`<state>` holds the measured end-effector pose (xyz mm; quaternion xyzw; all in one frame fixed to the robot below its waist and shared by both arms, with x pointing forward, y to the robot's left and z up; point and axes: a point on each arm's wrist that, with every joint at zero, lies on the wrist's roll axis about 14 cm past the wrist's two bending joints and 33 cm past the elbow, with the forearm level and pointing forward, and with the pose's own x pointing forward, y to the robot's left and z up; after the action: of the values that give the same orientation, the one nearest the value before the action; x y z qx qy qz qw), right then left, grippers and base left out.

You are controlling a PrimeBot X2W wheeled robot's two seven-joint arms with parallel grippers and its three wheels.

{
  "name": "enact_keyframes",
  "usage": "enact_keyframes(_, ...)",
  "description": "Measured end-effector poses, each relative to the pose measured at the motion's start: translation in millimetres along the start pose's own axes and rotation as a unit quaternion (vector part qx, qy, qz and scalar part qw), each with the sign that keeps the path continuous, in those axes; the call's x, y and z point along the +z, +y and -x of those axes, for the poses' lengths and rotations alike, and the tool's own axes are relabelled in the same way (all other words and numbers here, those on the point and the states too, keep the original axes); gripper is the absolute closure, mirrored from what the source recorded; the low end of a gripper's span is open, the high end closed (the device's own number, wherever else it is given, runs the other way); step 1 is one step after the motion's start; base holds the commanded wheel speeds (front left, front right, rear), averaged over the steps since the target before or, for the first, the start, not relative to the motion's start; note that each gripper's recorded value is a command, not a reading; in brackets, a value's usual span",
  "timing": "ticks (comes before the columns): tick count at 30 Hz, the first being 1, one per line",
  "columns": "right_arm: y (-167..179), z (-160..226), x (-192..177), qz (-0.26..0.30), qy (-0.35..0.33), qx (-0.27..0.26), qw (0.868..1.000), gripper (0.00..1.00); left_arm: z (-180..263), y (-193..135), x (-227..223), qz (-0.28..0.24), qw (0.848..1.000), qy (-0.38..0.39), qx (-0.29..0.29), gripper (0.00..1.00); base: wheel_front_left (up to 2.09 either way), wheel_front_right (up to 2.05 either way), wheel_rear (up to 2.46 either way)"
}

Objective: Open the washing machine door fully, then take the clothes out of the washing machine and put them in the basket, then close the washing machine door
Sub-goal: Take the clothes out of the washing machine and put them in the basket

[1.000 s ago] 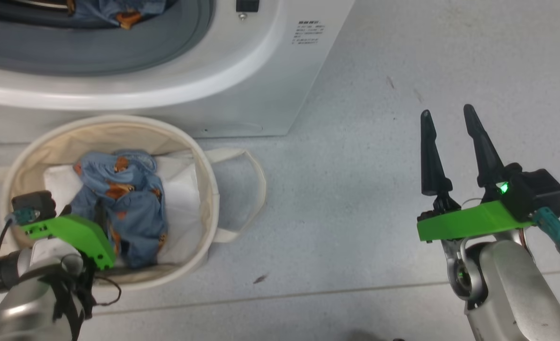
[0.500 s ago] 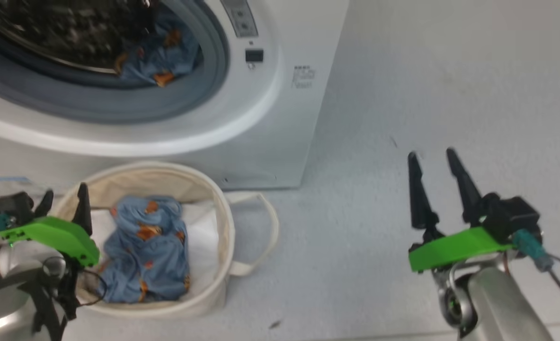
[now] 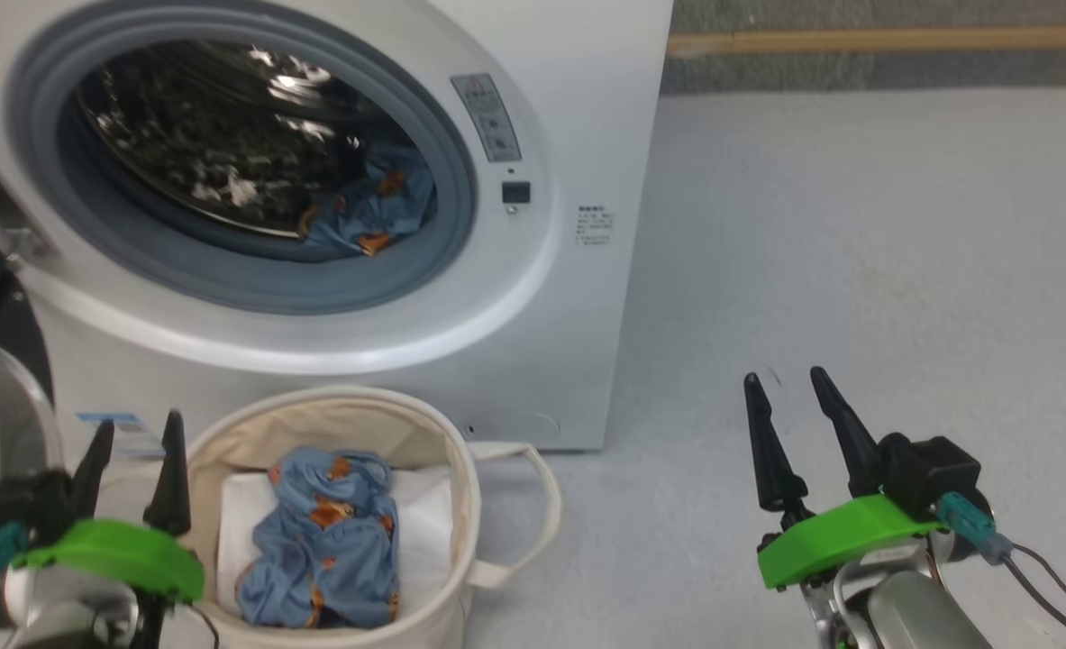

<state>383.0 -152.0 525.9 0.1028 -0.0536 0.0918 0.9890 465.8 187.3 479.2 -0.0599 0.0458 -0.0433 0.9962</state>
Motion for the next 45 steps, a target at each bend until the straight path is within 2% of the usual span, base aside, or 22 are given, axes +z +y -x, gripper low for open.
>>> enact_keyframes(12, 24.0, 2.6, 6.6, -0.002, -0.007, 0.039, 0.999, 0.00, 46.5, 3.5, 2.9, 0.015, 1.000, -0.012, 0.013, 0.00, 0.00, 0.00, 0.00)
enact_keyframes(21, 26.4, 1.7, 7.9, -0.002, -0.009, 0.044, 0.999, 0.00, 51.2, -7.4, 18.9, 0.017, 0.999, -0.030, 0.007, 0.00, 0.00, 0.00, 0.00)
enact_keyframes(45, 21.4, 1.2, 6.0, -0.006, -0.006, 0.036, 0.999, 0.00, 56.0, -11.3, 9.3, 0.019, 1.000, -0.007, 0.004, 0.00, 0.00, 0.00, 0.00)
